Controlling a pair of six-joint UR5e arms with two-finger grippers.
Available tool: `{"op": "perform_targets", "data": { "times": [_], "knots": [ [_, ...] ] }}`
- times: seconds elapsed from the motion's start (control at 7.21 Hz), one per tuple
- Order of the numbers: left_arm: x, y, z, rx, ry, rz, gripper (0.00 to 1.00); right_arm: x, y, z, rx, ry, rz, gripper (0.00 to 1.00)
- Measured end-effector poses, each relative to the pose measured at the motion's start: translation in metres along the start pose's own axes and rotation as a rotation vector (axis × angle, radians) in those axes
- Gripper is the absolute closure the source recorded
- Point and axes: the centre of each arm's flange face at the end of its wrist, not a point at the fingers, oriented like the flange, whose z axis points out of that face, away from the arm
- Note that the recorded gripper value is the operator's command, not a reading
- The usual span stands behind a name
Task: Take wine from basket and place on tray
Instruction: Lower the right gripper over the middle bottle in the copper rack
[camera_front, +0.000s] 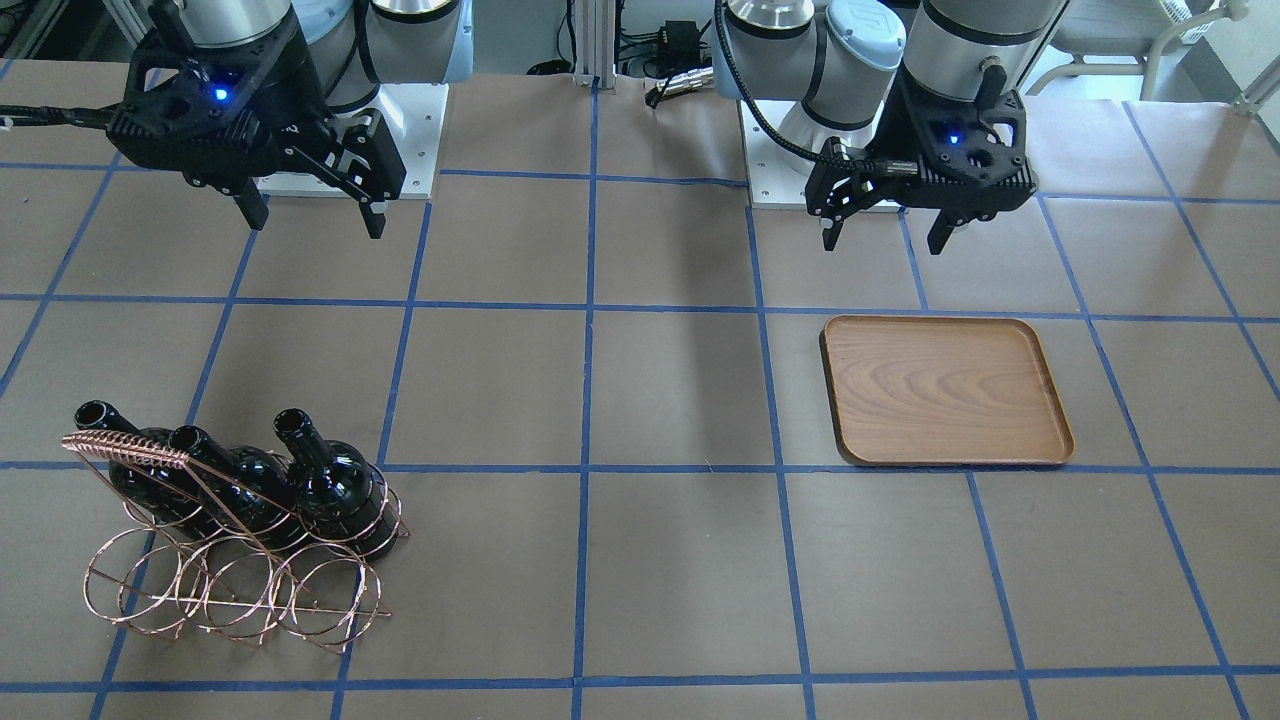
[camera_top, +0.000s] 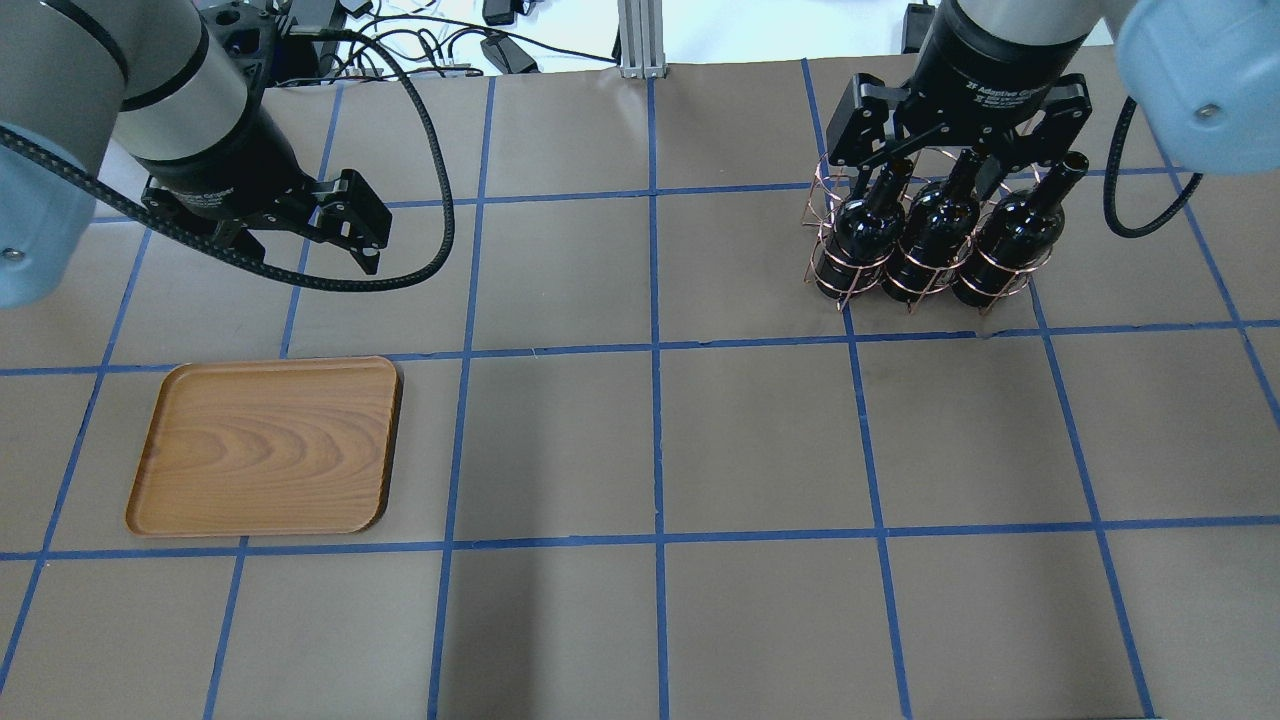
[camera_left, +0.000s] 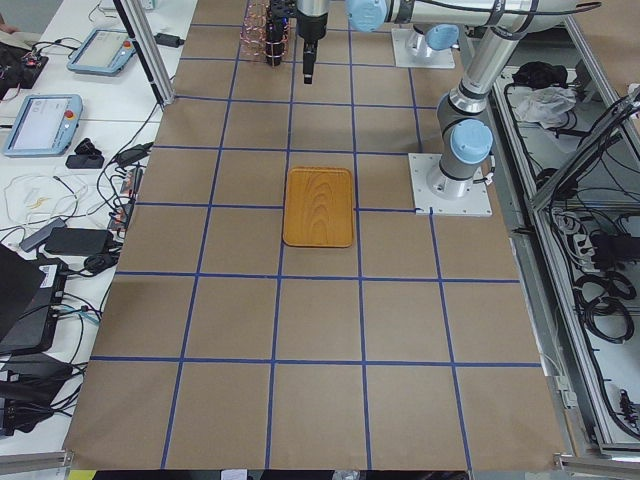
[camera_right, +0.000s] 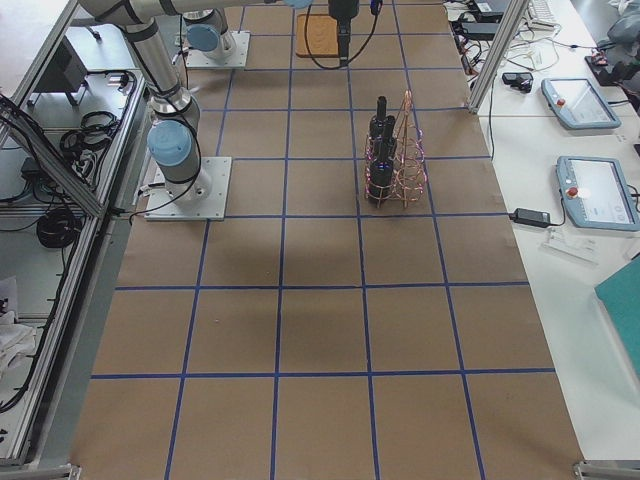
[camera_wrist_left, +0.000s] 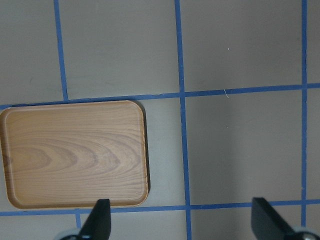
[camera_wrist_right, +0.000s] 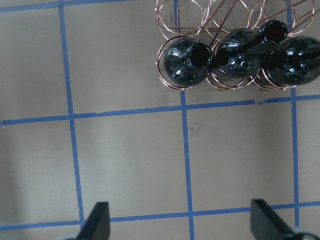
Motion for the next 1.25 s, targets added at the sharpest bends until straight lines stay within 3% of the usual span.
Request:
{"op": "perform_targets", "data": {
  "times": [1.25],
  "knots": [
    [-0.0002,0.0026,0.0056,-0.013,-0.005,0.001,0.00,0.0010,-0.0093,0.0054,-0.005,0.002,0.000,0.00]
  ]
}}
